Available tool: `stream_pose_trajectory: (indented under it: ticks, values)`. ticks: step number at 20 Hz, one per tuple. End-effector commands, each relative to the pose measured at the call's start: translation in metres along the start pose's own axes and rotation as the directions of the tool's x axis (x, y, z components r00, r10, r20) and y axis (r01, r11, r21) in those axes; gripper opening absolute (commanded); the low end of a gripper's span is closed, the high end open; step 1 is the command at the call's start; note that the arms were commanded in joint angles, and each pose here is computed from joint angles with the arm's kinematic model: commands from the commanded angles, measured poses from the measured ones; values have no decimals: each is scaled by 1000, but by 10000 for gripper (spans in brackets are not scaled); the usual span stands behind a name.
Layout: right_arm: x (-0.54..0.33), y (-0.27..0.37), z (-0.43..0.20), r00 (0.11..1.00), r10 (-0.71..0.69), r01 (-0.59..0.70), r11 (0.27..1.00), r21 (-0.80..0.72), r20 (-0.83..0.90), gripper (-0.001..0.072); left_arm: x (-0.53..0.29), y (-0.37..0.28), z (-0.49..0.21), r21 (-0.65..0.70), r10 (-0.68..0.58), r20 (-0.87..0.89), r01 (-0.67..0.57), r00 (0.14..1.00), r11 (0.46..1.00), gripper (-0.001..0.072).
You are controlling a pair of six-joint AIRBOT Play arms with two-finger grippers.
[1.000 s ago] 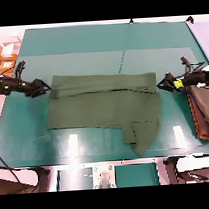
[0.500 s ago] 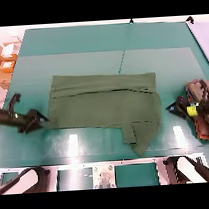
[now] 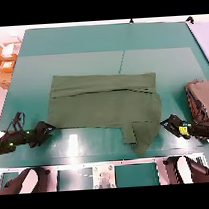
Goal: Fold the shirts.
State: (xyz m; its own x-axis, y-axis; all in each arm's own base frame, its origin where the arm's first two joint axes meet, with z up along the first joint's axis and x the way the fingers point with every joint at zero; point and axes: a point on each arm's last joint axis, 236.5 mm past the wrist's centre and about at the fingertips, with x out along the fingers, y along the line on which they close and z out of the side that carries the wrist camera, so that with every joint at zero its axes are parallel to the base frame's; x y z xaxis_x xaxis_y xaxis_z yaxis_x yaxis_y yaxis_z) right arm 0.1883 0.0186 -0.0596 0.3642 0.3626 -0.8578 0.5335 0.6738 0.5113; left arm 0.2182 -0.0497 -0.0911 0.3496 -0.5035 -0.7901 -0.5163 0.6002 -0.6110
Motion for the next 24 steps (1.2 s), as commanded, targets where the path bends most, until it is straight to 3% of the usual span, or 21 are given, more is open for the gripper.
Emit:
stream_pose_trajectory:
  ticks: [1, 5, 7, 9, 10, 11, 12, 13, 14, 15, 24]
  values:
    - [2, -1, 0, 1000, 0, 0, 1000, 5, 11, 360, 9, -10, 28, -24, -40, 157, 44, 987, 999, 533]
    - [4, -3, 0, 1000, -1, 1, 1000, 13, 2, 361, 39, -36, 32, 13, -56, 235, 54, 970, 998, 533]
    - [4, -3, 0, 1000, -3, 3, 1000, 13, 0, 428, 45, -36, 27, 13, -49, 222, 47, 974, 999, 532]
    - [4, -4, -1, 1000, -6, 6, 1000, 13, -2, 447, 43, -40, 32, 29, -52, 236, 46, 970, 999, 531]
    - [4, -4, -3, 1000, -7, 8, 1000, 19, -11, 497, 41, -42, 35, 44, -51, 243, 42, 969, 998, 521]
    - [4, -4, -8, 999, -7, 8, 999, 43, -33, 499, 40, -44, 37, 53, -53, 246, 41, 968, 998, 325]
    - [4, -3, -16, 998, -4, 9, 997, 78, -67, 498, 40, -45, 37, 77, -53, 243, 35, 969, 996, 179]
    - [3, -4, -24, 995, -3, 13, 995, 99, -98, 498, 40, -45, 36, 85, -50, 237, 30, 970, 996, 177]
    - [4, -6, -26, 994, -10, 22, 994, 105, -108, 498, 41, -46, 33, 86, -52, 224, 33, 973, 996, 81]
    - [6, -9, -28, 993, -18, 32, 991, 129, -114, 498, 41, -46, 30, 90, -53, 213, 35, 976, 995, 40]
    - [45, -18, -68, 964, -71, 111, 983, 143, -257, 498, 43, -47, 21, 95, -58, 172, 42, 983, 995, 40]
